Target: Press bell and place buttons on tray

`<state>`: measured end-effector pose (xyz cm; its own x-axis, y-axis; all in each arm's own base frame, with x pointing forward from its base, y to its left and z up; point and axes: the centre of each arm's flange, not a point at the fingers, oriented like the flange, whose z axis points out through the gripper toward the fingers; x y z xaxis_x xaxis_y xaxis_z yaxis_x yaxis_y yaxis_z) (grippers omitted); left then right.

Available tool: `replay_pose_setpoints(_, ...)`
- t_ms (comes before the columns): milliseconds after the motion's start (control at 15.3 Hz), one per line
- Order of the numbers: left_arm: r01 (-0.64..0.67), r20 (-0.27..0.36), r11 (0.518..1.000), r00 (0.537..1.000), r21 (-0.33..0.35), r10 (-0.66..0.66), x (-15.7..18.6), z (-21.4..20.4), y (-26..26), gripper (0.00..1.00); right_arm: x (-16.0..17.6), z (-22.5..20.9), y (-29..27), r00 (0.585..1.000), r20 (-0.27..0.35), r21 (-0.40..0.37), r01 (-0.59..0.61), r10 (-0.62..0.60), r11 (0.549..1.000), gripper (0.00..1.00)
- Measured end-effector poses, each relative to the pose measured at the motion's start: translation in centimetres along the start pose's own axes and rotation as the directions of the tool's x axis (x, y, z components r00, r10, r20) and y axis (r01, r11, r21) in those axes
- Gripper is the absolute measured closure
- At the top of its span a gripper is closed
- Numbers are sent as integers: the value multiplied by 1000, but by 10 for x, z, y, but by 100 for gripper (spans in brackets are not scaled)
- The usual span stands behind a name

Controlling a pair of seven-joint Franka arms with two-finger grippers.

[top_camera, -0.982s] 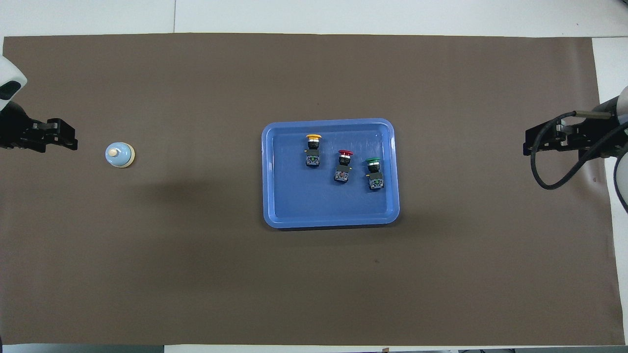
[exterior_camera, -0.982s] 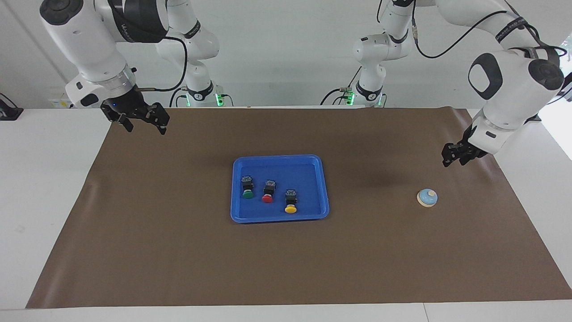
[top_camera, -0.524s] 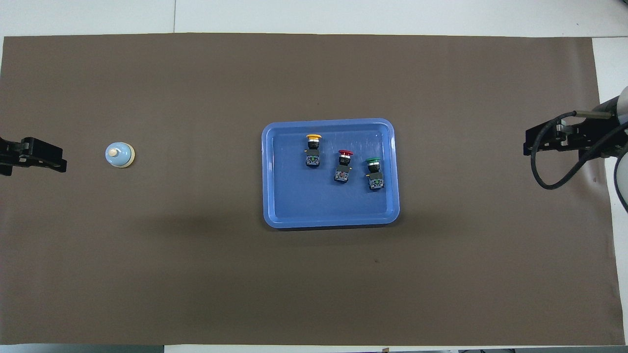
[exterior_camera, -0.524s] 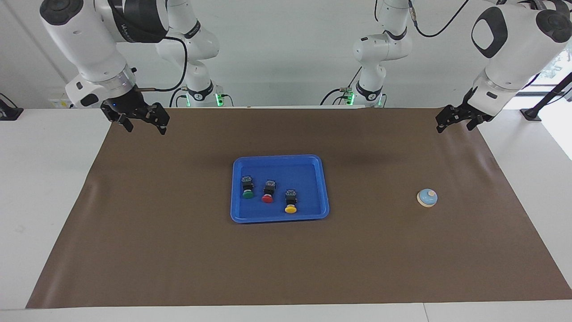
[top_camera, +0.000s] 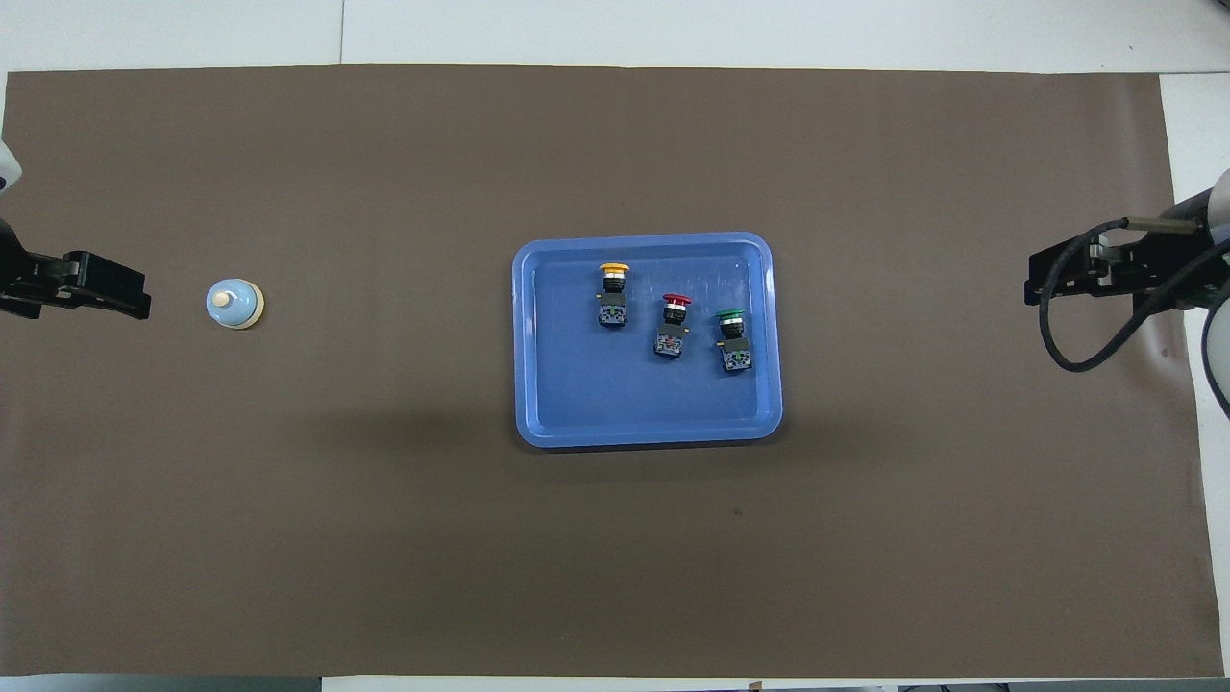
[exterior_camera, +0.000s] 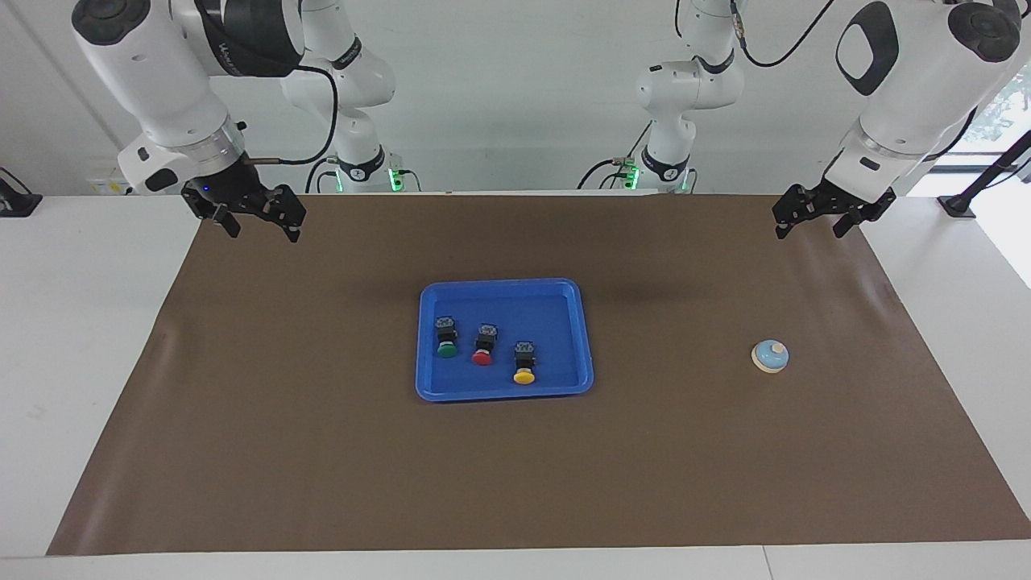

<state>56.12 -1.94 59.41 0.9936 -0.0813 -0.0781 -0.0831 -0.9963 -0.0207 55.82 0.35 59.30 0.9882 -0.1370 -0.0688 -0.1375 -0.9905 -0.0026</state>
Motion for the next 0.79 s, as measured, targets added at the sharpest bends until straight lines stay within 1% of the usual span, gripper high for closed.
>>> replay_pose_setpoints(196, 1, 16, 1000, 1000, -1, -1, 0, 2, -2, 0, 0, 0, 0, 1000, 0, 0, 0, 0, 1000, 0)
replay_pose_setpoints(786, -6, 10, 1000, 1000, -1, 6, 1, 1, 1, 0, 0, 0, 0, 1000, 0, 0, 0, 0, 1000, 0)
